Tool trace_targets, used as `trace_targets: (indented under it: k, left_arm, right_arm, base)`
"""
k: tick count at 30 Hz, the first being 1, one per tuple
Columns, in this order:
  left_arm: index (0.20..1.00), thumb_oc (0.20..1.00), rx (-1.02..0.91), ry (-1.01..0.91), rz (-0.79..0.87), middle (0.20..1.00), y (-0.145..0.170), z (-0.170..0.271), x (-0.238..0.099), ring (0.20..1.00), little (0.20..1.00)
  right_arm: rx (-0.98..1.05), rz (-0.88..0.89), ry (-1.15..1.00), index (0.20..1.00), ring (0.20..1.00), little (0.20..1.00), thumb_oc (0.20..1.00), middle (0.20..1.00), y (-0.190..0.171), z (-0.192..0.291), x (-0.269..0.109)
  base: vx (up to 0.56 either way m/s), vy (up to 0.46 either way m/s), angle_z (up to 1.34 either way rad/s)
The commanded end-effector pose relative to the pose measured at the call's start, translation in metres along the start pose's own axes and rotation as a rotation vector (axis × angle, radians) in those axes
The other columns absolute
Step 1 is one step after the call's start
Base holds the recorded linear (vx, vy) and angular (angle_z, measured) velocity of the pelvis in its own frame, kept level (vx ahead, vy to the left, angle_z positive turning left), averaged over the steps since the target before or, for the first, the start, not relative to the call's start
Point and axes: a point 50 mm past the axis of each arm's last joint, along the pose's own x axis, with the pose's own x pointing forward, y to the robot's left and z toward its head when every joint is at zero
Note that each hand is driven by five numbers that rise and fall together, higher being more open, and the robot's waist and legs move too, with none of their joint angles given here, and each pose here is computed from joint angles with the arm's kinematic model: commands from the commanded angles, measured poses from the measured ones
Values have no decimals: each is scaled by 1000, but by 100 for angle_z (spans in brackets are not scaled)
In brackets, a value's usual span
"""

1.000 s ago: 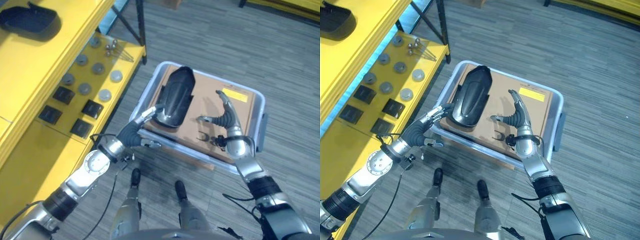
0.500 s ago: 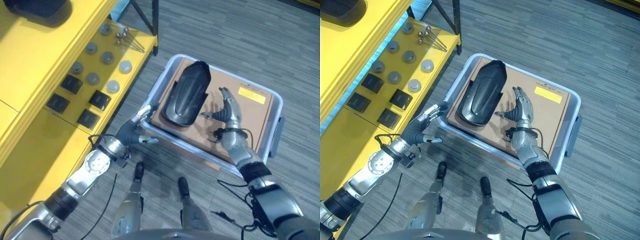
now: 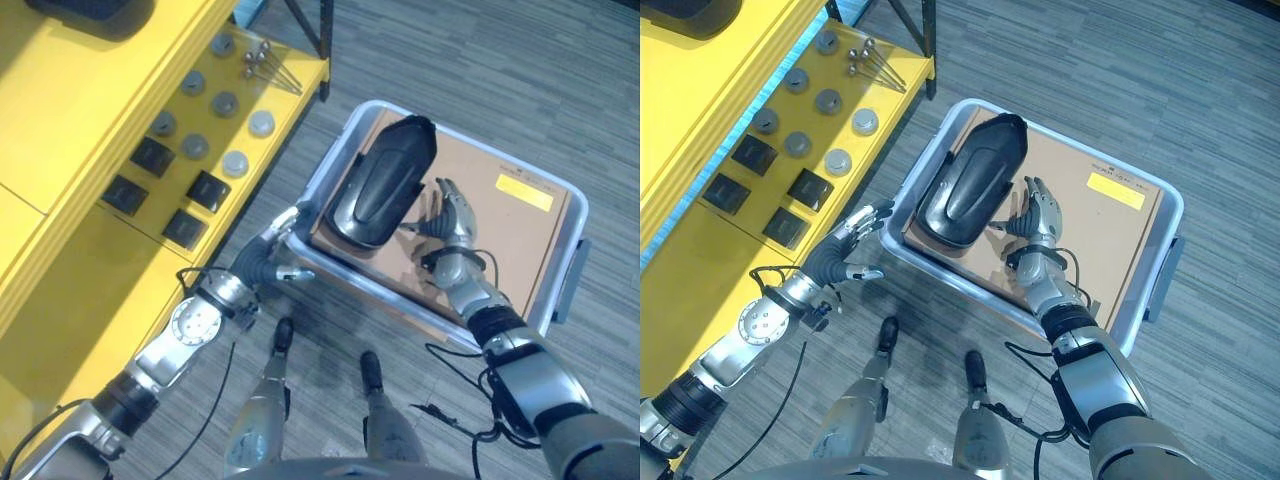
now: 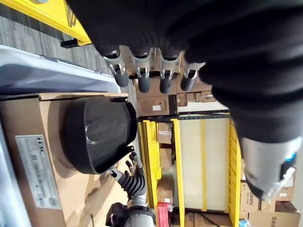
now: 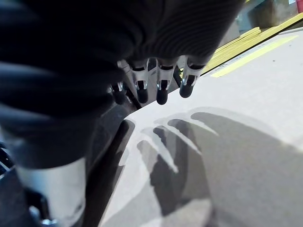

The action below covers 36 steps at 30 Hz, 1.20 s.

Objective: Move parts from the plastic box to the shelf.

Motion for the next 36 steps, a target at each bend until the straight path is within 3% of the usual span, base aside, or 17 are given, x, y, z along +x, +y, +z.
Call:
trace_targets:
  k: [1, 8, 12, 26, 36]
  left_arm:
    - [1000, 1000, 14, -91, 51, 1000, 7, 13, 3, 1000, 1000]
    - [1000, 1000, 33, -76, 64, 1000, 8, 10, 1, 1000, 1000]
    - [1000, 1000, 28, -83, 55, 1000, 6, 11, 2, 1000, 1000]
    - [1000, 1000, -8, -67, 63, 1000, 4, 7, 1, 1000, 1000]
    - [1000, 1000, -12, -26, 64, 1000, 5, 2, -6, 1000, 1000]
  right_arm:
    - [58, -127, -112, 1000, 1000, 1000, 1000, 1000, -25, 28, 14]
    - [20, -379, -184, 1000, 1000, 1000, 1000, 1000, -70, 33, 11]
    - [24, -433, -210, 1000, 1000, 1000, 1000, 1000, -80, 37, 10]
    - [21, -236, -130, 1000, 1000, 1000, 1000, 1000, -42, 39, 24]
    - [-44, 3, 28, 1000, 1000, 1000, 1000, 1000, 7, 11, 11]
  base:
    - [34, -7, 2]
    - [0, 0, 0]
    - [0, 0, 0]
    - [-1, -1, 1]
    - [-2, 2, 5]
